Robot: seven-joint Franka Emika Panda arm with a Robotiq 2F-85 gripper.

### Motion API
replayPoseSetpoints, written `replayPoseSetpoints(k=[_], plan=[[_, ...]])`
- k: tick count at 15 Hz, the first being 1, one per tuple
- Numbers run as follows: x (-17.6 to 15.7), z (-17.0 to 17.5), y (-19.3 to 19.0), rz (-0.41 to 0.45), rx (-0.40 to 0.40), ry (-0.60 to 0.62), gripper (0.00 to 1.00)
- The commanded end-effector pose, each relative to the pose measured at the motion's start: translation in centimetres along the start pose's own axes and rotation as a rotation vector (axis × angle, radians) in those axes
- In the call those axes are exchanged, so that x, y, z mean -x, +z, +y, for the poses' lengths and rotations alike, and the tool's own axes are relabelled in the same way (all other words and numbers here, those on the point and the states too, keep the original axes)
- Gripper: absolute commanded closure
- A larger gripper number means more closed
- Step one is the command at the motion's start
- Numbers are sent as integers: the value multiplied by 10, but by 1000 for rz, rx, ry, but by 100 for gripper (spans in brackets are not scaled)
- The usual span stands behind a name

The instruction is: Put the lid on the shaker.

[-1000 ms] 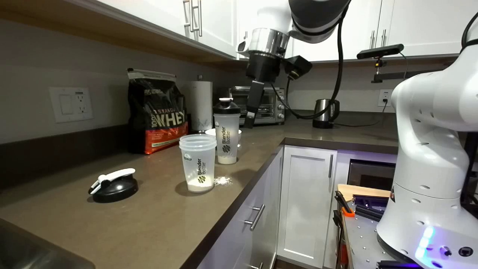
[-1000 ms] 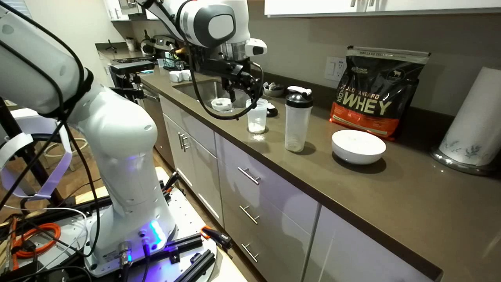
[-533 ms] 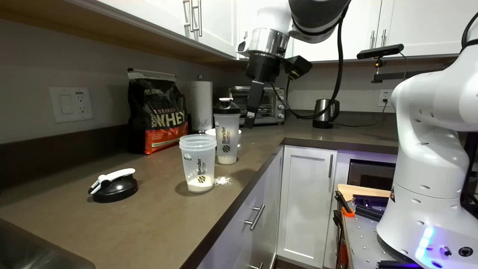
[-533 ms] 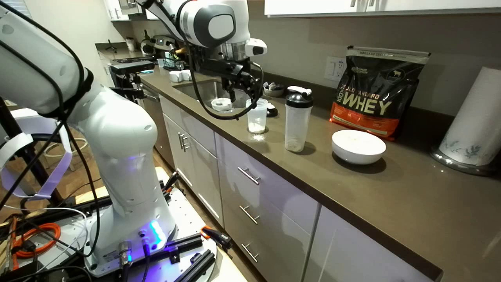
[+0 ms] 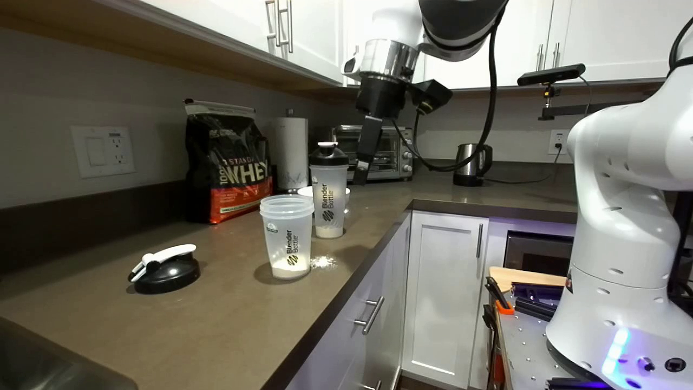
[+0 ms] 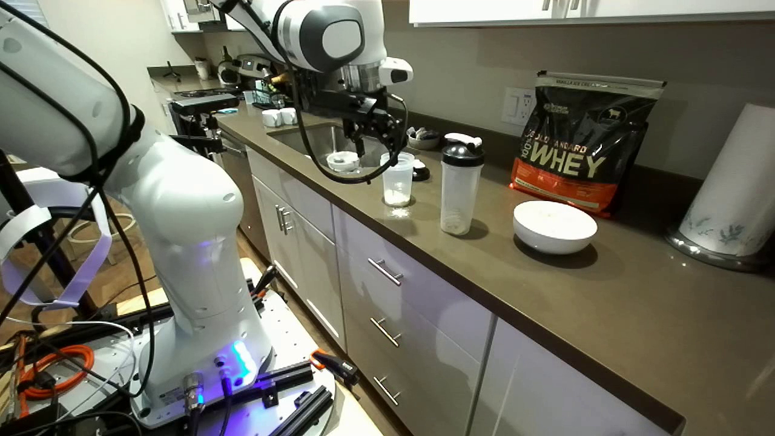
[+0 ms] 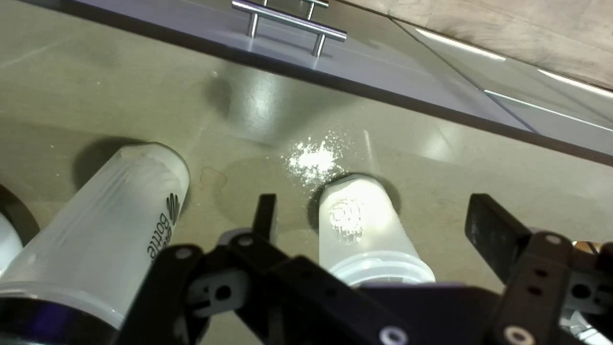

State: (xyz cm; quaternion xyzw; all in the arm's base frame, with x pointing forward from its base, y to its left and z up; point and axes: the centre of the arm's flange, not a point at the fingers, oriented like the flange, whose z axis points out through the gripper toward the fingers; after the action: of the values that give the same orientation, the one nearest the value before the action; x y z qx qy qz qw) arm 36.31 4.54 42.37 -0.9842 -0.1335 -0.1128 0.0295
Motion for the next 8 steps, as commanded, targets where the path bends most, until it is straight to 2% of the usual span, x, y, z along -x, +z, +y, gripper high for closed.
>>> replayPoseSetpoints(k=[1,5,8], plan=[[-21,-5,-17,27,52,-77,0],[-52,-10,-29,65,89,-207,0],[-80,-11,-23,83,78,-309,0]])
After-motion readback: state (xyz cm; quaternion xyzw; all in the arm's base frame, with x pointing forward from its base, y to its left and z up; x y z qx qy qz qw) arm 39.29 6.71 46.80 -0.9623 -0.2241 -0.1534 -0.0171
